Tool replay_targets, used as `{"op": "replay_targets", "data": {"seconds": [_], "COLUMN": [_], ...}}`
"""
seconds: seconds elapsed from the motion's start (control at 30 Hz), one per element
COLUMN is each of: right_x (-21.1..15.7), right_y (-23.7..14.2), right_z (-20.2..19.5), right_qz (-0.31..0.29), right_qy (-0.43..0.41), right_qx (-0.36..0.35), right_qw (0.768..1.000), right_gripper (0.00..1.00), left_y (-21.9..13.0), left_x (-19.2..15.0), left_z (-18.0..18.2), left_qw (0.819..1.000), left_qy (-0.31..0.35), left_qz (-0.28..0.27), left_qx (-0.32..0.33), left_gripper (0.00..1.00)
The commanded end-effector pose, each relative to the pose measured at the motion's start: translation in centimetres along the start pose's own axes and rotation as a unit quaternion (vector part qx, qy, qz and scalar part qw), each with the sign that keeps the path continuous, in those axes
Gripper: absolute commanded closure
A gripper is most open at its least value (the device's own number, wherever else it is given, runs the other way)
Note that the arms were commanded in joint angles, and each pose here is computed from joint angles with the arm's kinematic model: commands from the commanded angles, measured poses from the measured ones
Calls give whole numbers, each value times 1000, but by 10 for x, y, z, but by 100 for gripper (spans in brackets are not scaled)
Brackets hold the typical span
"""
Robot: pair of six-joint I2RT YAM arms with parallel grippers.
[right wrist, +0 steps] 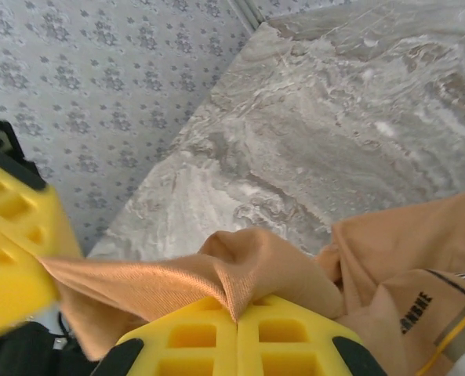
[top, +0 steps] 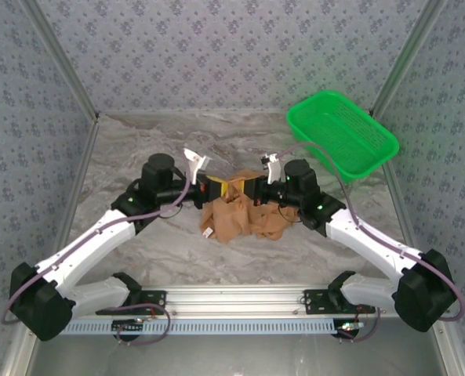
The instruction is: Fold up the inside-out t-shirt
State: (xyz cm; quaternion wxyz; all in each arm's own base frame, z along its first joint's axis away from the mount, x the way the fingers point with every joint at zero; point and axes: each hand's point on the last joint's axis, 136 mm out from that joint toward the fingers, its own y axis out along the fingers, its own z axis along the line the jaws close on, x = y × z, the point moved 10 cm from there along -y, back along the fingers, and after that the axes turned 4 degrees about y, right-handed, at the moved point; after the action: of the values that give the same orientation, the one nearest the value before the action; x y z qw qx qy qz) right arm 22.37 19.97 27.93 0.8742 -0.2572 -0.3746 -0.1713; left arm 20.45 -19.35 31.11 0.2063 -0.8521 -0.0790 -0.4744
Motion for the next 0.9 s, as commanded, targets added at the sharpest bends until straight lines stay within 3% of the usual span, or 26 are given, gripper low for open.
{"op": "replay_targets", "data": {"seconds": [0.0,0.1,0.27,0.43,0.53,0.63,0.87], "right_x": [15,21,16,-8,-16,-13,-9], "right_y": [-8,-14,-35,-30,-18,-6,5], "right_z": [9,13,22,45,57,62,63], "right_qz": [-1,22,60,71,49,30,28], "right_qy": [-69,-94,-158,-190,-197,-187,-187], "right_qx": [-34,-59,-88,8,61,81,91], "right_qw": [997,994,982,979,977,979,978], "right_gripper": [91,75,65,64,69,75,70], "left_y": [-11,-14,-12,-11,-10,-10,-10], "left_x": [15,20,28,34,34,33,30], "left_z": [-7,-1,4,3,3,3,2], "left_qw": [996,992,982,974,972,971,973], "left_qy": [-62,-111,-182,-220,-227,-230,-223], "left_qz": [-28,-33,-40,-43,-39,-35,-32], "left_qx": [-50,-45,-40,-44,-45,-46,-44], "left_gripper": [100,100,100,100,100,100,100]}}
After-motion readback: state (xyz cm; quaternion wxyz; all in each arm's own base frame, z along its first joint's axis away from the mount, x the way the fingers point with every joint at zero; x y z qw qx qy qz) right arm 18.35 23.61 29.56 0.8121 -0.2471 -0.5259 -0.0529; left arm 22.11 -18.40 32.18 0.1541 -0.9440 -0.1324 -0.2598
